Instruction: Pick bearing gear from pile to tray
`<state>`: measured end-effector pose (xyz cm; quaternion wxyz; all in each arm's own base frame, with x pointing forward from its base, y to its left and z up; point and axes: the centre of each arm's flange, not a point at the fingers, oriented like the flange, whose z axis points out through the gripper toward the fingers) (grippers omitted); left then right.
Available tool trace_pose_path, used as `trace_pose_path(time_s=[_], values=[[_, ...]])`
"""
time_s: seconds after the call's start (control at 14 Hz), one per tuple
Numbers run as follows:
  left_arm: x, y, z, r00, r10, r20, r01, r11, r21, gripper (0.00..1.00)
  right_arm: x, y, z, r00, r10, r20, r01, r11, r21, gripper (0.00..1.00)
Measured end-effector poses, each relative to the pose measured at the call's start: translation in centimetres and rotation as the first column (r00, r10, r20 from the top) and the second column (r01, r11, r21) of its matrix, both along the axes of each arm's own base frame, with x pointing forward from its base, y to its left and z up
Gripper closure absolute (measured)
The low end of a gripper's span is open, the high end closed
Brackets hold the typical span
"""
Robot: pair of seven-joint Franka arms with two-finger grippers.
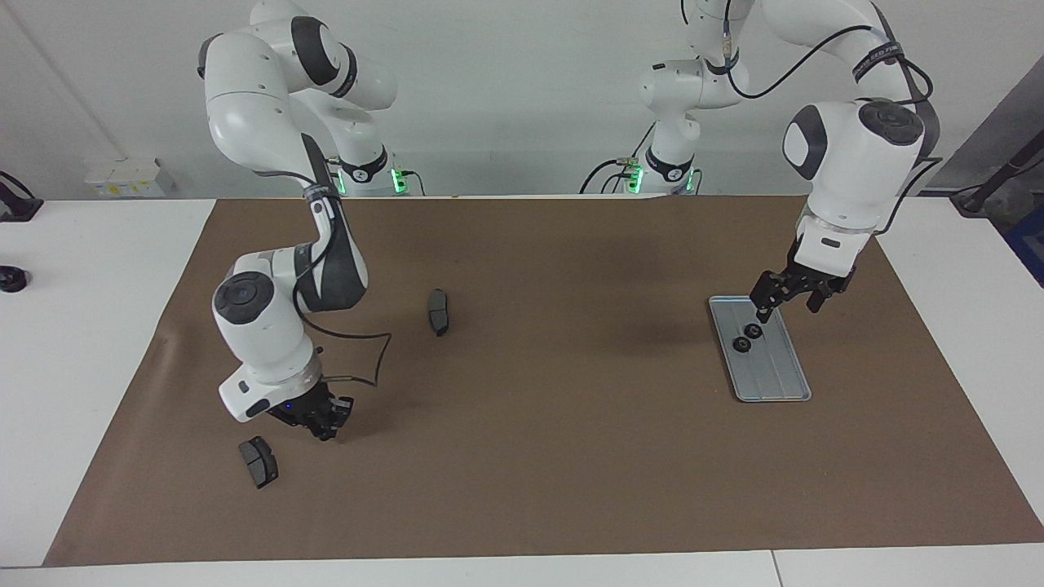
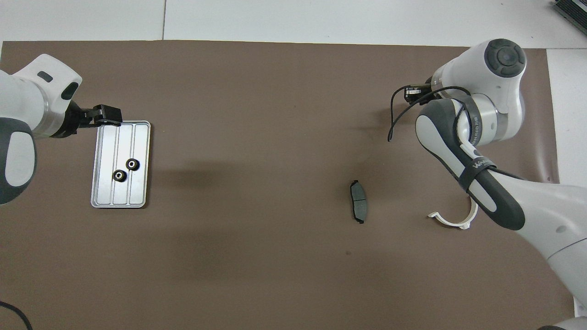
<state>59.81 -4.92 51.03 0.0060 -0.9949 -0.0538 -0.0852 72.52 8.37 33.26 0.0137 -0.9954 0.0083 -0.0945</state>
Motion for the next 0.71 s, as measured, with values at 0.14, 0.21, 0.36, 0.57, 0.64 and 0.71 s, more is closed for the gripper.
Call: trace_pose_path(time_s=[0.14,0.21,0.36,0.57,0.64,0.71], values=[[-1.2,-1.1,2.7,1.0,-0.031,0.002,0.031,1.0,0.005,0.0,-0.6,5.7,0.3,0.998,0.054,0.026,-0.054,0.998,0.013,0.75],[-2.0,-2.0,4.2,0.999,-0.05,-0.011,0.05,0.999,0.009,0.0,-1.2,8.9,0.4,0.996,0.077,0.043,-0.078,0.997,0.024,0.75],[-3.3,-4.3,7.3,0.994,-0.099,-0.051,0.101,0.995,0.023,0.0,-2.5,15.5,1.2,0.987,0.114,0.114,-0.121,0.991,0.062,0.75],[-3.9,-6.7,9.3,0.979,-0.192,-0.067,0.195,0.98,0.037,0.0,-5.1,24.2,2.4,0.969,0.124,0.214,-0.157,0.977,0.143,0.75],[-3.8,-7.0,9.3,0.974,-0.214,-0.069,0.217,0.976,0.037,0.0,-6.3,26.9,2.8,0.965,0.122,0.234,-0.164,0.972,0.17,0.75],[-3.7,-7.1,9.1,0.972,-0.225,-0.072,0.228,0.973,0.037,0.0,-7.7,29.6,3.1,0.962,0.119,0.245,-0.169,0.966,0.197,0.75]])
